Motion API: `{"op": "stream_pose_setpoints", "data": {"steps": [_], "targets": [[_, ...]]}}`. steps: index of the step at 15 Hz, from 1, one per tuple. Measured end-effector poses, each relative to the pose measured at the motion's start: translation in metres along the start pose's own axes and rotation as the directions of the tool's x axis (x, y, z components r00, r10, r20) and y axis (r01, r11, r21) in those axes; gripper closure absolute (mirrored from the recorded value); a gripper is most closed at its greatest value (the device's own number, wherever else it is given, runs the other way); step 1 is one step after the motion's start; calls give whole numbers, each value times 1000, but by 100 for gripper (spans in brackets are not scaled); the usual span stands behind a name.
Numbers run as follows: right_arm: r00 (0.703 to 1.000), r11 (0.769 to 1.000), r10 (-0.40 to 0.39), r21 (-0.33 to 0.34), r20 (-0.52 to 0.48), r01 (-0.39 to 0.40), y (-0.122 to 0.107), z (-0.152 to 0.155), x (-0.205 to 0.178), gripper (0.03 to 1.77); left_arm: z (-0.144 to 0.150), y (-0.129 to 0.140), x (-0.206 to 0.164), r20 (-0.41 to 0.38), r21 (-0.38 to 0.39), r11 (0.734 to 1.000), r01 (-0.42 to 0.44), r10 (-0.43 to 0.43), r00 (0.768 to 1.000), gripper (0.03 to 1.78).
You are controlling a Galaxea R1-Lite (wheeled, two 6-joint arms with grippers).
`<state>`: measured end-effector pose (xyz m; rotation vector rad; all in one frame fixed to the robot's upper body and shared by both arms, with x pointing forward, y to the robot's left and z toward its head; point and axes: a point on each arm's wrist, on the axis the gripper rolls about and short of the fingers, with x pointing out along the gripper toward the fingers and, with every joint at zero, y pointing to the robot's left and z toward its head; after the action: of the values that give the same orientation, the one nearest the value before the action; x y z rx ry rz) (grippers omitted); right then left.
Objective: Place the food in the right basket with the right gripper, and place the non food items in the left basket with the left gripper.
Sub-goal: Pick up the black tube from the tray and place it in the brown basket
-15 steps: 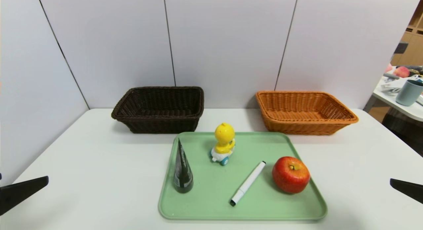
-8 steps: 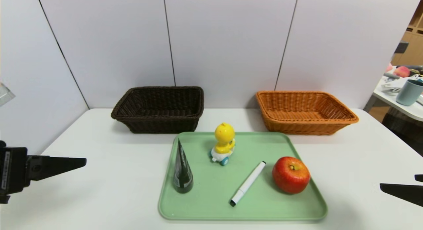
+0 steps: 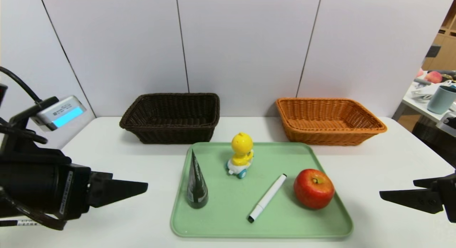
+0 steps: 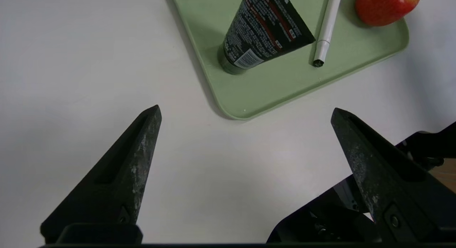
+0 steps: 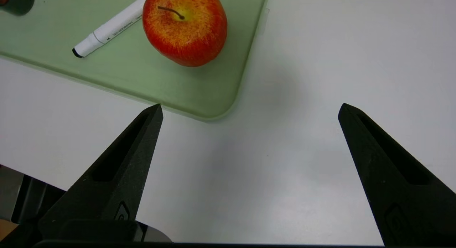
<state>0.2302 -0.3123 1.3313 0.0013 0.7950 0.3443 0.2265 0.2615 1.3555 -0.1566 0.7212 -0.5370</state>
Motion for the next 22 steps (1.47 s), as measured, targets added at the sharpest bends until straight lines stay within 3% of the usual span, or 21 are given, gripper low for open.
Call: {"op": "stream_pose_setpoints", "data": {"steps": [3,7,13,18,22], "targets": [[1000,1000,22,-16,-22,-23,3,2,8,10,-17,-8,24,27,58,998,-32,30,999,12],[999,999,28,-20,-28,-29,4,8,15,10,-39,-18,47,101,130,991,28,-42,994,12],[999,999,30,-24,-25,-31,3,14,22,10,-54,-29,81,144,182,978,102,-129,981,12],[999,999,29,-26,-13,-29,2,17,24,10,-56,-34,101,136,194,975,110,-138,981,12],[999,999,31,-25,-10,-31,2,17,24,10,-59,-33,105,145,243,969,34,-71,987,12]]}}
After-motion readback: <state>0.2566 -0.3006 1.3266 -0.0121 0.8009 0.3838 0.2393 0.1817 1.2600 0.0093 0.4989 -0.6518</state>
